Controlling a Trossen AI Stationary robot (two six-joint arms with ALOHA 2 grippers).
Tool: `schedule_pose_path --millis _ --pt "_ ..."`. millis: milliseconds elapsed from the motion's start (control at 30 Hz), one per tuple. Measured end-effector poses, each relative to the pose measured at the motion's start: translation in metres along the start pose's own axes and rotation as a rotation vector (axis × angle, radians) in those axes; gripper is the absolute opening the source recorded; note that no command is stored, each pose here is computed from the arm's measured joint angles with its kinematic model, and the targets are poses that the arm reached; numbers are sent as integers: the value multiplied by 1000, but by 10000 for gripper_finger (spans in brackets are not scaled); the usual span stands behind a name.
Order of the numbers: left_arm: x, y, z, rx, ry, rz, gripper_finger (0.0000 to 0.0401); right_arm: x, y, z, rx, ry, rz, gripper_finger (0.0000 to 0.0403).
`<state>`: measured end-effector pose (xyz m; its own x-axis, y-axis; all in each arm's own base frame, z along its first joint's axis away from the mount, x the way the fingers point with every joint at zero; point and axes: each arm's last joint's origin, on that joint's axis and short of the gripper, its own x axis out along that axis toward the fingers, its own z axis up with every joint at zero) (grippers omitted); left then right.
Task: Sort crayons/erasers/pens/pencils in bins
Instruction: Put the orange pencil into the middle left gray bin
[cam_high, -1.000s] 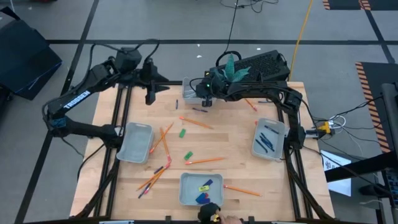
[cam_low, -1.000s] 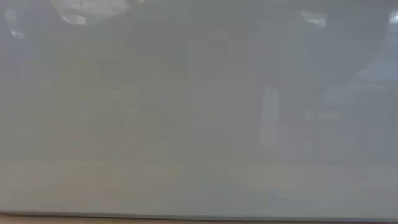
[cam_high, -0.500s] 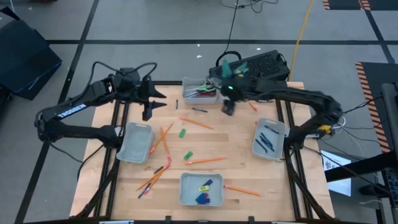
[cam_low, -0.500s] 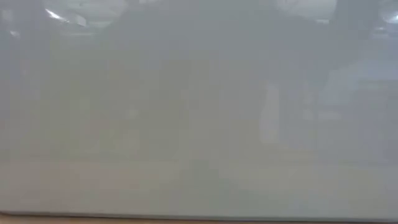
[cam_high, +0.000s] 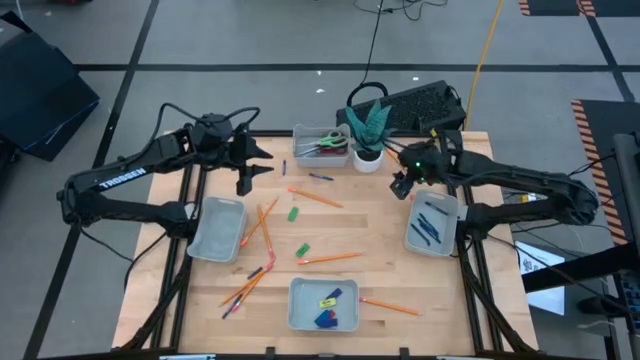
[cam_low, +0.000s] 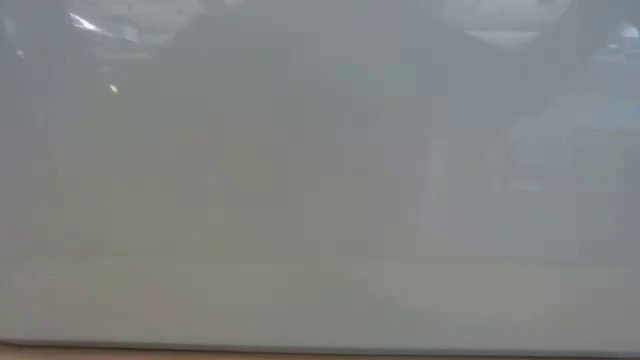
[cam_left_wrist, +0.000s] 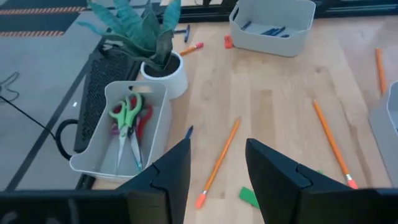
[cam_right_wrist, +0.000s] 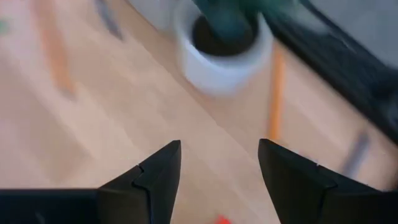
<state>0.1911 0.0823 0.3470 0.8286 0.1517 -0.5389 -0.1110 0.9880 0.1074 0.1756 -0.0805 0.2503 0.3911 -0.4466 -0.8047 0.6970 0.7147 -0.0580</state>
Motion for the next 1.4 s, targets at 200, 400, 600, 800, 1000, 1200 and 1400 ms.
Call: schedule_pose_path --millis 200,400,600,800,1000,1200,1400 --pt "0 2 5 16 -52 21 156 37 -22 -11 95 183 -40 205" --pt "-1 2 8 3 -79 27 156 71 -46 -13 165 343 -78 205" --pt "0 2 6 -5 -61 23 156 99 -51 -13 112 385 -83 205" --pt "0 2 6 -5 -61 22 156 121 -59 -14 137 403 -129 199" --pt "0 2 6 -21 -61 22 156 132 -65 -22 169 413 -142 163" --pt "0 2 6 -23 -60 24 156 135 -70 -34 219 417 -153 106" --pt "0 3 6 -65 -54 54 156 136 -70 -36 214 419 -156 47"
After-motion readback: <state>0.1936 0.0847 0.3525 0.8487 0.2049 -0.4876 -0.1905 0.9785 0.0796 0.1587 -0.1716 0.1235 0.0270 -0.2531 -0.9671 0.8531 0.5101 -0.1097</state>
